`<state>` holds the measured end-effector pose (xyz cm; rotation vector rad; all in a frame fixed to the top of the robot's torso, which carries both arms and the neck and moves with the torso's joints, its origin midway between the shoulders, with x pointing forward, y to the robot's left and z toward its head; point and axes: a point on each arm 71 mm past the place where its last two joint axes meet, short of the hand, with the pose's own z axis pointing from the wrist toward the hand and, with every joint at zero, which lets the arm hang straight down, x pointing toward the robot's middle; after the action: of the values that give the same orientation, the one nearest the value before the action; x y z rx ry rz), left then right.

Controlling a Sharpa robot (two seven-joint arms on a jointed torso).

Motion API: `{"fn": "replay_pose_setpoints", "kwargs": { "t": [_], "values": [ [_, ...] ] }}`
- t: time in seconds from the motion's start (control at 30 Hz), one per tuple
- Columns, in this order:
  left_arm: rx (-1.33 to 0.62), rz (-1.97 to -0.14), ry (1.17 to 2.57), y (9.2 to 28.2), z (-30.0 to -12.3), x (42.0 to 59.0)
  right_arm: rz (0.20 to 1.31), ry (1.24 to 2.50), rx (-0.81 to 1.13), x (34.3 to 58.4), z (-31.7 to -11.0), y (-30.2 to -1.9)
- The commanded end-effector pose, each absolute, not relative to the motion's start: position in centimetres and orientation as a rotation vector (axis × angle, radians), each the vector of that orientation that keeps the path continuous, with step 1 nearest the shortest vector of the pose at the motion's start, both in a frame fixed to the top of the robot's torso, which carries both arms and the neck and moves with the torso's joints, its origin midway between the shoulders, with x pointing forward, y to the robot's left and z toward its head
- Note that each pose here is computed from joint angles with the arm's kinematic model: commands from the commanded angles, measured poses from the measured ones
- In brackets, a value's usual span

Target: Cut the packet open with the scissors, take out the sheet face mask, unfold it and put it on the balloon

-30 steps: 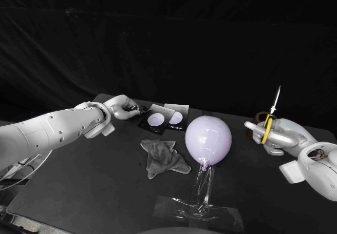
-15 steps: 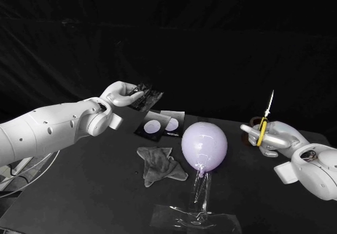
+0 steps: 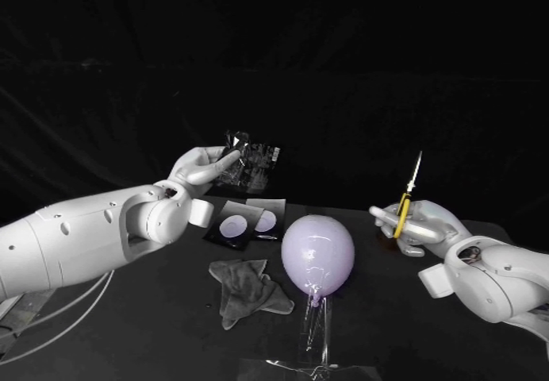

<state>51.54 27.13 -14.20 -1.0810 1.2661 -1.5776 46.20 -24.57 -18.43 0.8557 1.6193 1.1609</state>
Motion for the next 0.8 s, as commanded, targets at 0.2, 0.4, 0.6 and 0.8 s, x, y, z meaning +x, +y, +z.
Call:
{"fn": "replay_pose_setpoints", "kwargs": {
  "t": [0.2,0.4,0.6,0.8],
  "values": [
    [-1.287,-1.773,1.192,23.8,-15.7,51.2,1.221,1.544,0.874,46.7,-17.6,-23.7],
    [-1.324,-1.836,1.207,21.3,-16.6,51.1,1.231,1.535,0.867,46.9,-17.1,-23.0],
    [-1.333,-1.889,1.224,19.3,-16.8,51.1,1.235,1.522,0.861,47.4,-16.6,-22.1],
    [-1.346,-1.928,1.237,17.8,-16.8,51.1,1.238,1.512,0.866,48.0,-16.3,-21.4]
  ]
}}
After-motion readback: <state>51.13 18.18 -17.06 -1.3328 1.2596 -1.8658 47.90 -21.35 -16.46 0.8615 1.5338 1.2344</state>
